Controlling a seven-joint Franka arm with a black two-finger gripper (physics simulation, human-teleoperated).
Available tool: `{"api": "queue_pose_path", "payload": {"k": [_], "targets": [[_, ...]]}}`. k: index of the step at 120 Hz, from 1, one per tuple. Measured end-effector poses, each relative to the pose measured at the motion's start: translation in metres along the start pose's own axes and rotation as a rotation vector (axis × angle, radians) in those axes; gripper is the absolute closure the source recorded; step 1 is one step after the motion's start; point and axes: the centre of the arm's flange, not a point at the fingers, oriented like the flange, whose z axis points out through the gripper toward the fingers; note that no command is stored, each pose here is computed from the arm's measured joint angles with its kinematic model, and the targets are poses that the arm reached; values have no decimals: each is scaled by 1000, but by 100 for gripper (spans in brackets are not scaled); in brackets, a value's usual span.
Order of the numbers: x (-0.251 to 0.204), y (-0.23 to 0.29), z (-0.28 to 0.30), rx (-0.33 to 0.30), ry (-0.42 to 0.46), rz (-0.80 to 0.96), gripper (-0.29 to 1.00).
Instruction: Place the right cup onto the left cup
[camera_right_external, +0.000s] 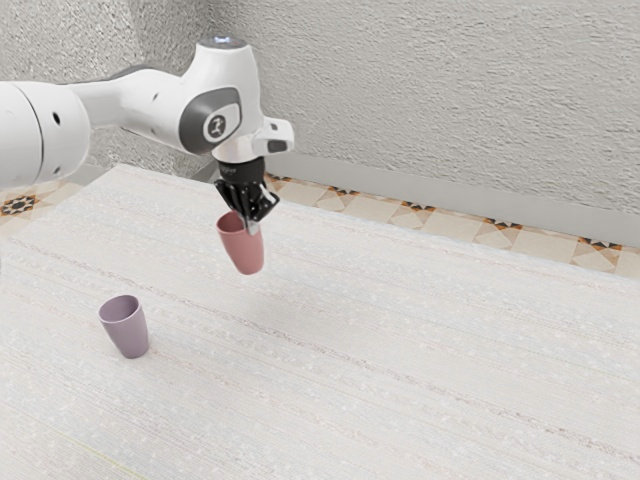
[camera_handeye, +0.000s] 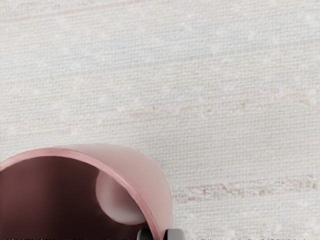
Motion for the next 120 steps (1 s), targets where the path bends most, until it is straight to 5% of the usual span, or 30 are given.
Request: {"api": "queue_pose_path", "payload": {"k": [120], "targets": [[-144,-88,-20,50,-69,-249,79]]}}
